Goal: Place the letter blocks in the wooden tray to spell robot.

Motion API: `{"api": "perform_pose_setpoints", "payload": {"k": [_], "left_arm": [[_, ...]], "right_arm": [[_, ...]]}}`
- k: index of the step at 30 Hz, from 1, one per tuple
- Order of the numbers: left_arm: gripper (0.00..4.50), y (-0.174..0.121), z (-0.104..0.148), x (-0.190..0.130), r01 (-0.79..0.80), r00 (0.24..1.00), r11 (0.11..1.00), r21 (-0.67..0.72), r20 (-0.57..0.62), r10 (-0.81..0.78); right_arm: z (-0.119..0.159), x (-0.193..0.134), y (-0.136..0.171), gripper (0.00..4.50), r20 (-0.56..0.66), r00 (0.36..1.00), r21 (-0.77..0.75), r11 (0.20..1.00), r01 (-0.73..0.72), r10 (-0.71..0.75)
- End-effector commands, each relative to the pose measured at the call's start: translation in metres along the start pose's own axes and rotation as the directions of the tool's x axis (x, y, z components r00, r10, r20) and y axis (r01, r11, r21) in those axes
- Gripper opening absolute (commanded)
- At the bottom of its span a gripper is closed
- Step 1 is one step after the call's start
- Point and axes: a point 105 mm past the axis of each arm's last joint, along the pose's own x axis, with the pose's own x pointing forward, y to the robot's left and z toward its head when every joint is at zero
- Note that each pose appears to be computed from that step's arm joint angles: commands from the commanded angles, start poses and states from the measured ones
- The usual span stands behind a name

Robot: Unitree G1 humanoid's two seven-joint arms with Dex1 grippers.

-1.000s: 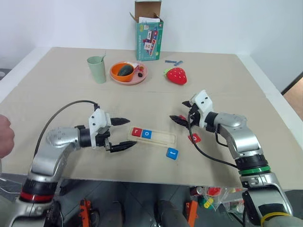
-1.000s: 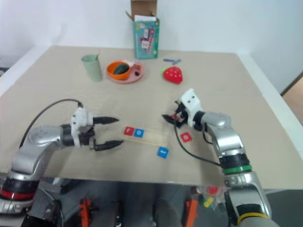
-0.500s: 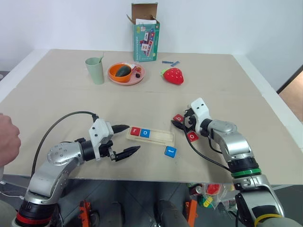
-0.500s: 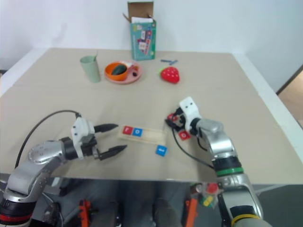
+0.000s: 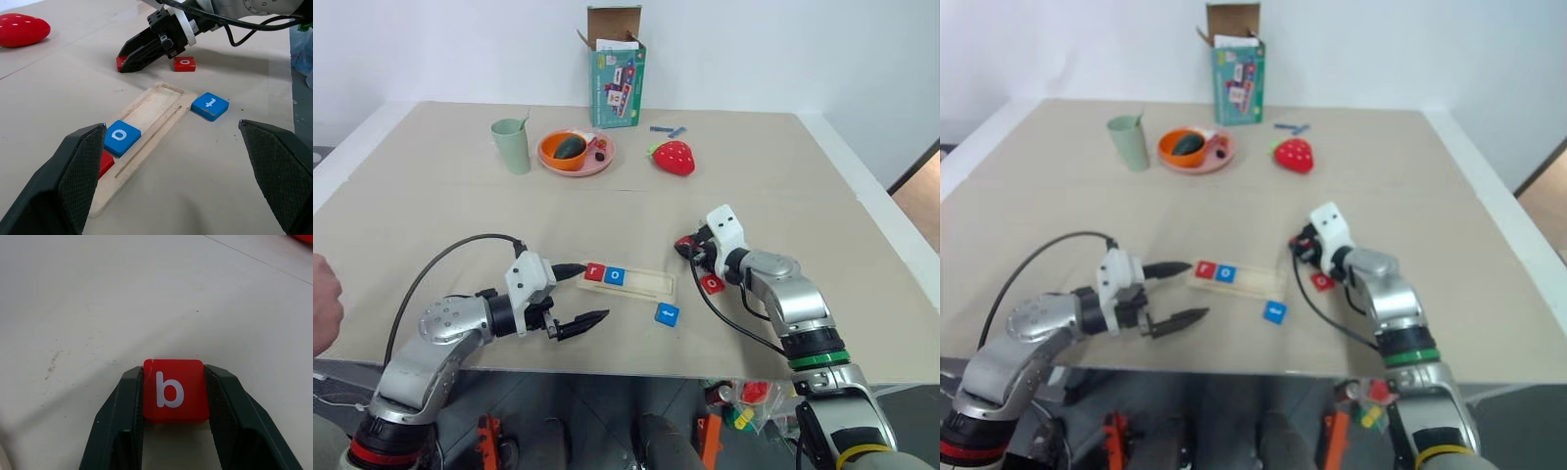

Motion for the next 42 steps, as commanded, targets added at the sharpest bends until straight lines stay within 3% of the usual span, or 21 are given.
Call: {"api": "perform_pose_setpoints", "payload": {"k": [1, 9, 16, 24, 33, 35, 42], "left_arm": [[4.50, -0.002, 0.009, 0.004, 0.008, 0.999, 0.999, 0.040, 0.032, -0.010], [4.50, -0.004, 0.005, 0.006, 0.021, 1.000, 0.999, 0.039, 0.020, -0.022], [4.50, -0.010, 0.005, 0.014, 0.040, 0.998, 0.998, 0.038, 0.038, -0.042], [4.50, -0.011, 0.006, 0.017, 0.064, 0.997, 0.996, 0.057, 0.037, -0.066], [4.50, -0.013, 0.003, 0.020, 0.083, 0.996, 0.994, 0.076, 0.020, -0.085], [4.50, -0.013, 0.003, 0.020, 0.081, 0.996, 0.994, 0.076, 0.021, -0.083], [4.50, -0.014, 0.004, 0.020, 0.092, 0.995, 0.992, 0.088, 0.017, -0.093]], "right_arm": [[0.021, -0.012, -0.010, 1.21, 0.073, 0.994, -0.011, 0.996, 0.087, -0.086], [0.025, -0.056, -0.020, 1.21, 0.069, 0.949, 0.074, 0.950, 0.303, -0.308], [-0.012, -0.101, 0.008, 1.21, -0.076, 0.903, 0.147, 0.891, 0.430, -0.423], [-0.030, -0.114, 0.012, 1.21, -0.149, 0.857, 0.199, 0.834, 0.515, -0.494], [-0.038, -0.109, 0.017, 1.21, -0.179, 0.871, 0.262, 0.832, 0.490, -0.457], [-0.038, -0.108, 0.019, 2.26, -0.178, 0.876, 0.279, 0.830, 0.482, -0.449], [-0.014, -0.114, 0.002, 4.46, -0.107, 0.884, 0.236, 0.852, 0.467, -0.455]]}}
